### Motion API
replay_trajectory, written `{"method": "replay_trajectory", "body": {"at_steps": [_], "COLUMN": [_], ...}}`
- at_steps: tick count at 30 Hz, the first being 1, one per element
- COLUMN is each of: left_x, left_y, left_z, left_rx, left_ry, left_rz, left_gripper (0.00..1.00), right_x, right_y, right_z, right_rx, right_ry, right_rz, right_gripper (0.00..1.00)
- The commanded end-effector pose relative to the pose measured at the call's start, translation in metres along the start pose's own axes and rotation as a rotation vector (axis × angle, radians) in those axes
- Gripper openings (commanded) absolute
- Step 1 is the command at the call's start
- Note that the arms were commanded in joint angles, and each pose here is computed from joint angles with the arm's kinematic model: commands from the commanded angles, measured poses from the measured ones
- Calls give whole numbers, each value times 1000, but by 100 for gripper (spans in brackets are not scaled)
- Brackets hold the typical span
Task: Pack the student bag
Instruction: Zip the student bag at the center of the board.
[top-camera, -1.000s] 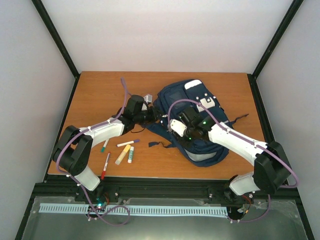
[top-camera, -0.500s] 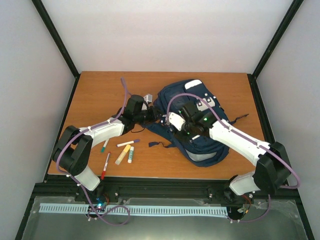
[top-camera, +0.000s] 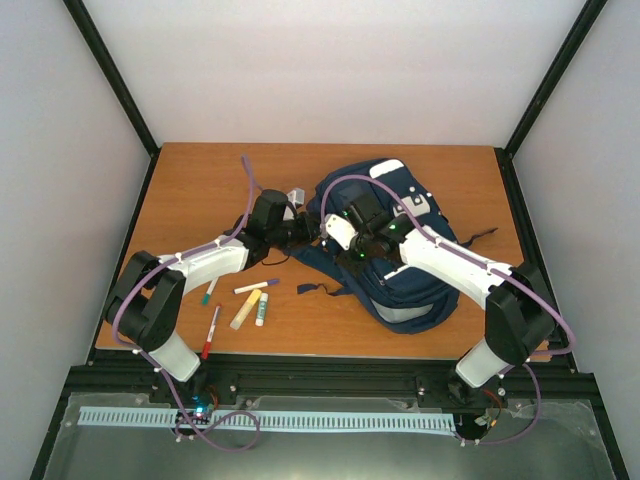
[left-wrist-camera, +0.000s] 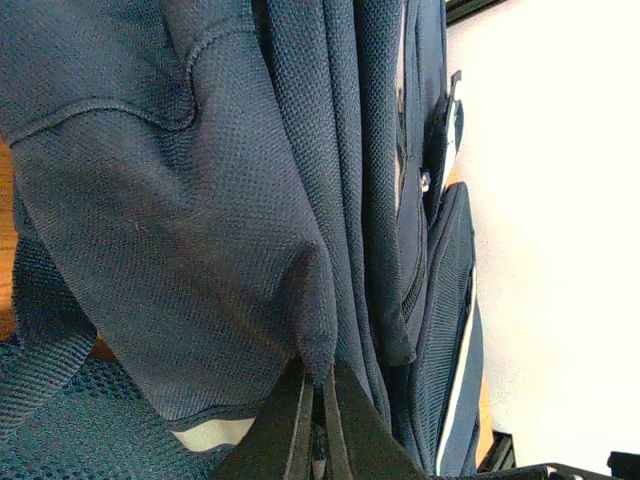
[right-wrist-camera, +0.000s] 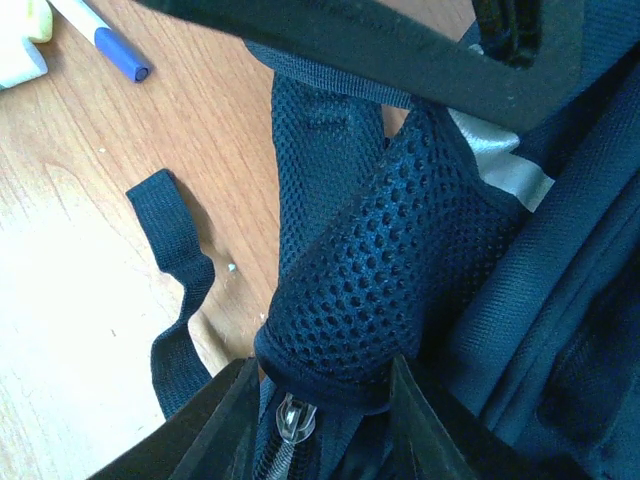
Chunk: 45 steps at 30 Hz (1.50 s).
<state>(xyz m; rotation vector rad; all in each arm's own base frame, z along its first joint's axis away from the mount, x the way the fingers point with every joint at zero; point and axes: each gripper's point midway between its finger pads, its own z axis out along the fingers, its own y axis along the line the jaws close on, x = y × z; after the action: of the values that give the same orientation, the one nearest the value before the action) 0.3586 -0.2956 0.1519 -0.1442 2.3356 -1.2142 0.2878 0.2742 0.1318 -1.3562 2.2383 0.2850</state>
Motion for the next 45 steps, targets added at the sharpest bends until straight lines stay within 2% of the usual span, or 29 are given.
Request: {"method": "replay_trajectory", "body": {"at_steps": [1, 8, 14, 18, 26, 35, 42, 45], "left_x": [-22, -23, -22, -23, -23, -24, -23, -23], "left_y": [-44, -44, -40, -40, -39, -40, -40, -41], "left_z": [-16, -17, -16, -16, -14, -15, -15, -16], "left_rx": [123, 119, 106, 107, 104, 107, 108, 113], "left_ry": [-74, -80, -83, -85, -85, -86, -86, -85], "left_rz": [53, 56, 52, 51, 48, 47, 46, 46], "left_gripper": [1, 1, 1, 1, 1, 1, 1, 1], "right_x": [-7, 7, 13, 14, 9, 9, 12, 11], "right_y": [-2, -13, -13, -12, -1, 8, 10, 10], "right_z": [-1, 6, -1, -9, -15, -4, 5, 9], "right_rx": [21, 89, 130, 162, 220, 189, 174, 170], "right_ry": [-5, 69, 87, 81, 64, 80, 102, 108], "right_rz": [5, 8, -2, -26, -108, -130, -127, -122], "right_gripper": [37, 29, 29, 36, 34, 18, 23, 29]}}
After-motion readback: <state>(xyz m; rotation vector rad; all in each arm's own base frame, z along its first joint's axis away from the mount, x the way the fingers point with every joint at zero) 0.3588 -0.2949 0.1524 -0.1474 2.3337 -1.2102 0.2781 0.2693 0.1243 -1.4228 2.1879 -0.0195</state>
